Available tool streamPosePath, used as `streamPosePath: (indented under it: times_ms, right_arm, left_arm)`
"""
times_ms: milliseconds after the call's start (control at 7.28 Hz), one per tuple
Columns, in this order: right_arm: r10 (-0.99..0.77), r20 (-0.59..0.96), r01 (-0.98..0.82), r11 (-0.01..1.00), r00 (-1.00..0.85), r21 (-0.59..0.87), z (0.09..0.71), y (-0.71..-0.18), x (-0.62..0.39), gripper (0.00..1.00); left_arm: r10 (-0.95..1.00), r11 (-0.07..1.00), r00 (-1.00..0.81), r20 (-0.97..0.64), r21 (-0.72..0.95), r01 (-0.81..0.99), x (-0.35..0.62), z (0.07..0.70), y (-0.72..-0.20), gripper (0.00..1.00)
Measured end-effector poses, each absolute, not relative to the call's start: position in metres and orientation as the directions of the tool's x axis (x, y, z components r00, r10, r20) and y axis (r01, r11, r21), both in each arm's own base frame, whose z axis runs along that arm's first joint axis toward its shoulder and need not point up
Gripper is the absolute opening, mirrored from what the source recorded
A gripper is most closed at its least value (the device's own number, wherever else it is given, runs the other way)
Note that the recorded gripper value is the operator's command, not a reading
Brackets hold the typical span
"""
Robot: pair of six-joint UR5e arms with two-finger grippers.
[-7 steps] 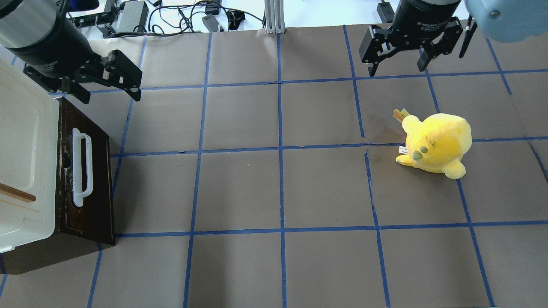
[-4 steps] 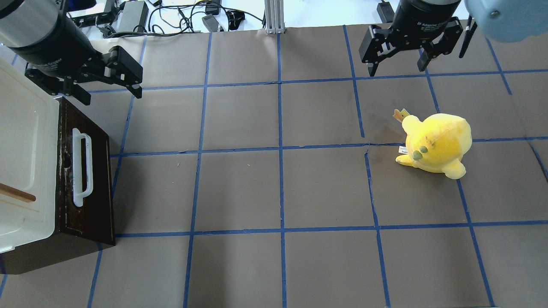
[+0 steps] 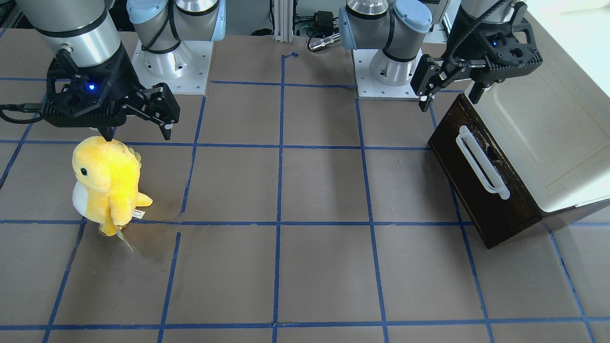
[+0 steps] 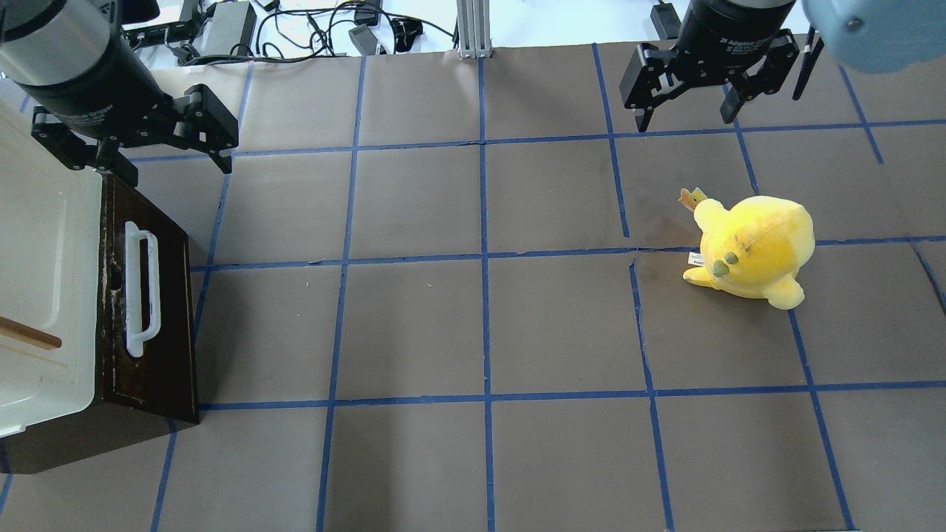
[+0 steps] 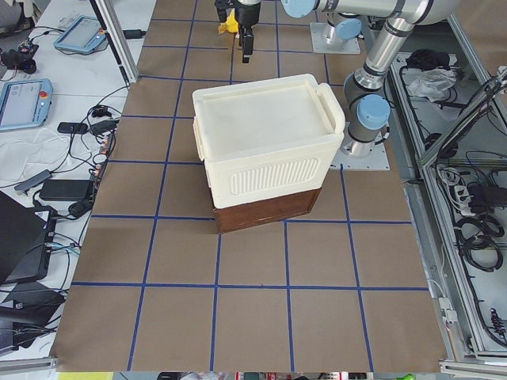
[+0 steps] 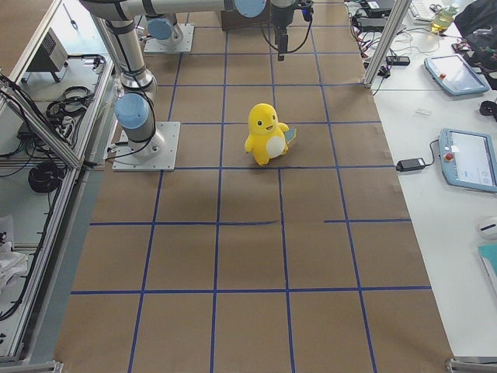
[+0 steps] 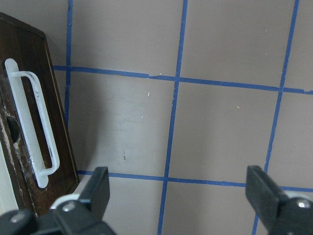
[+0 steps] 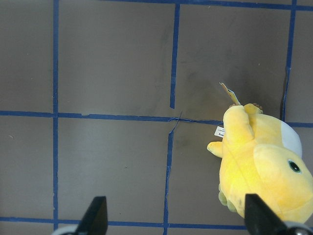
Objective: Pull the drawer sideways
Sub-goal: 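Move the left gripper down toward the white drawer handle, then lower the left gripper around the white handle of the wooden drawer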
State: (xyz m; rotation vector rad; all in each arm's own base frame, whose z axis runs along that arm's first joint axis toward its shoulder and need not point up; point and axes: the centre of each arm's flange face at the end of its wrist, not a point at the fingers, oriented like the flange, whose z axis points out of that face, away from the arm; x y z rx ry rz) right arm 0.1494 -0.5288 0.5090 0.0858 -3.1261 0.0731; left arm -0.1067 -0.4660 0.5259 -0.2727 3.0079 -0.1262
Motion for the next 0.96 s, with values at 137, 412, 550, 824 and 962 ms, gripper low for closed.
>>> streamPosePath:
  times_ms: [137, 412, 550, 824, 962]
  right_arm:
    - [-0.055, 0.015, -0.055, 0.997, -0.998, -0.046, 0.509, -0.529, 0.149, 1.00]
    - [-0.054, 0.015, -0.055, 0.997, -0.998, -0.046, 0.509, -0.529, 0.149, 1.00]
    - [-0.055, 0.015, -0.055, 0.997, -0.998, -0.046, 0.509, -0.529, 0.149, 1.00]
    - [-0.055, 0.015, -0.055, 0.997, -0.998, -0.046, 0.509, -0.529, 0.149, 1.00]
    - [-0.055, 0.015, -0.055, 0.997, -0.998, -0.046, 0.509, -0.529, 0.149, 1.00]
  left_arm:
    - [-0.218, 0.975, -0.961, -0.169, -0.093, -0.204, -0.124, 0.508, -0.470, 1.00]
    - [-0.258, 0.966, -0.898, -0.357, -0.072, -0.249, -0.133, 0.444, -0.483, 1.00]
    - [-0.268, 0.961, -0.841, -0.470, -0.066, -0.270, -0.127, 0.411, -0.487, 1.00]
    - [-0.248, 0.958, -0.759, -0.601, -0.033, -0.287, -0.119, 0.360, -0.489, 1.00]
    - [-0.234, 0.954, -0.727, -0.645, -0.009, -0.299, -0.116, 0.333, -0.486, 1.00]
